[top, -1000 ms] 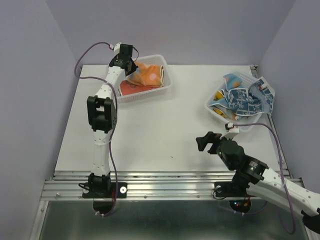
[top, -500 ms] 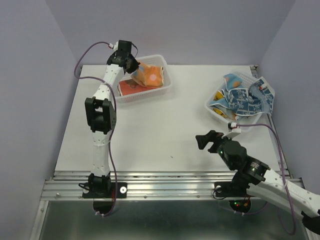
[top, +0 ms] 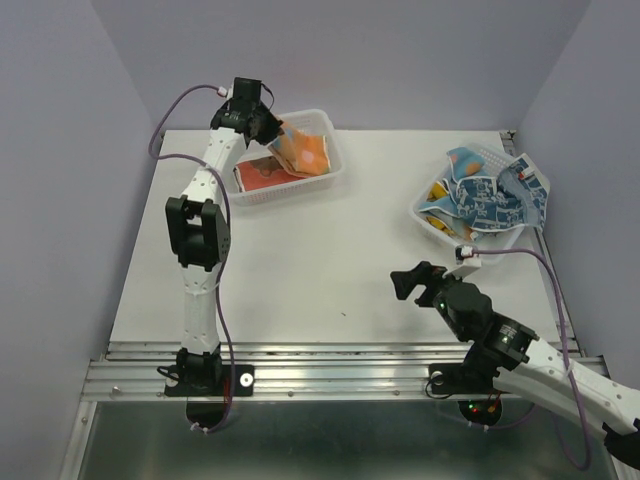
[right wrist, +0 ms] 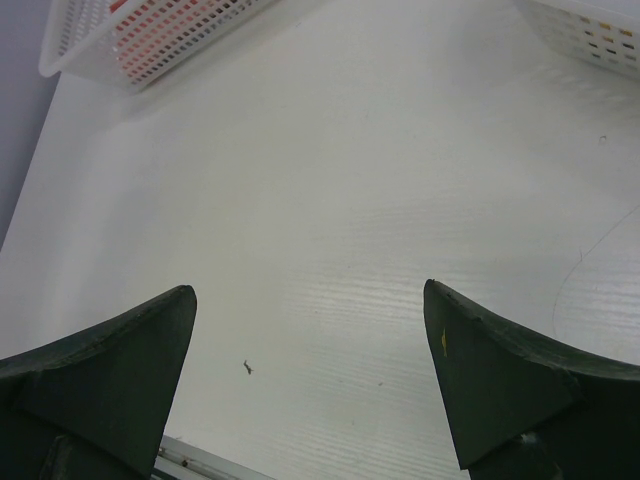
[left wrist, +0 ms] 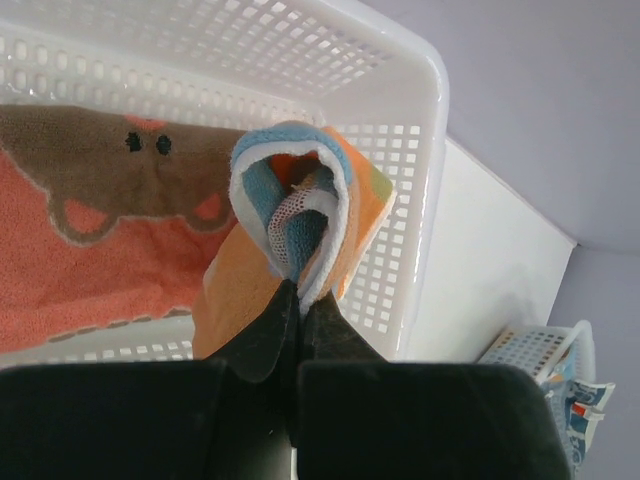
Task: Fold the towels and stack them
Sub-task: Neatly place the folded towel into the bin, then grab crumpled towel, then move the towel to the center of the board, then flatten out the crumpled towel
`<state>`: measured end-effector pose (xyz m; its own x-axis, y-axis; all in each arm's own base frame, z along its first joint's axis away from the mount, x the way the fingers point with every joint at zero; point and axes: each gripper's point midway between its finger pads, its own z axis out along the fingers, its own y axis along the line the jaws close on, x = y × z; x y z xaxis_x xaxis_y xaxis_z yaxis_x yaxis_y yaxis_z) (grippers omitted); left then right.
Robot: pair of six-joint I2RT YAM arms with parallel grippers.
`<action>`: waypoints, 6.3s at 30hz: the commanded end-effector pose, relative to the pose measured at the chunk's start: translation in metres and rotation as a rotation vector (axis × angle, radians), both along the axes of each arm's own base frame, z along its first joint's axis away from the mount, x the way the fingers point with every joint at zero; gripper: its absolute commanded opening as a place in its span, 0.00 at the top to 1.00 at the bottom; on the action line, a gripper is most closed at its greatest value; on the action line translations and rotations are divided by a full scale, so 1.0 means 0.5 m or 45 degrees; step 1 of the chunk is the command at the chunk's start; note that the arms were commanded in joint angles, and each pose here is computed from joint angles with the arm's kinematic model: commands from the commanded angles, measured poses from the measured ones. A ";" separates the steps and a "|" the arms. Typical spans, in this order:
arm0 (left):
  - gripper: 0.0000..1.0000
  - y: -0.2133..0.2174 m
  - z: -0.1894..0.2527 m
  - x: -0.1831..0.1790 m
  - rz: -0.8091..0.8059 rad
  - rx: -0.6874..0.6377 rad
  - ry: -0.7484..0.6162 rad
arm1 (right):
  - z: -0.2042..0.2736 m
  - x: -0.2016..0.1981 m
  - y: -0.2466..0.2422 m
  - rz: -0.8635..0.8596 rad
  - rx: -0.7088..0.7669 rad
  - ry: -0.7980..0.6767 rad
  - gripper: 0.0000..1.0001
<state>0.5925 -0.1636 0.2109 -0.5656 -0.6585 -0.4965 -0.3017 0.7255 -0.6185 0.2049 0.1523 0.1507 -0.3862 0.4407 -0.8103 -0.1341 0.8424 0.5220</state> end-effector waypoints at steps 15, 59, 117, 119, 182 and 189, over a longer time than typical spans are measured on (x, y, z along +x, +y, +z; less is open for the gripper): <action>1.00 0.122 0.009 -0.018 0.256 0.166 -0.043 | 0.003 0.004 0.010 -0.003 0.036 -0.002 0.00; 0.01 0.061 0.187 -0.445 0.030 0.324 -0.529 | 0.230 0.091 -0.140 -0.746 -0.388 0.070 0.00; 0.01 0.062 -0.028 -0.588 -0.060 0.150 -0.312 | 0.582 0.358 0.020 0.030 -0.437 -0.107 0.99; 0.01 0.072 -0.026 -0.598 -0.023 0.137 -0.292 | 0.577 0.337 0.082 0.112 -0.473 -0.131 0.99; 0.01 0.069 -0.214 -0.687 -0.129 0.115 0.038 | -0.171 -0.047 0.130 0.268 -0.465 0.700 0.00; 0.01 0.002 -0.264 -0.699 -0.303 0.133 0.120 | -0.110 -0.039 0.067 0.151 -0.429 0.634 0.00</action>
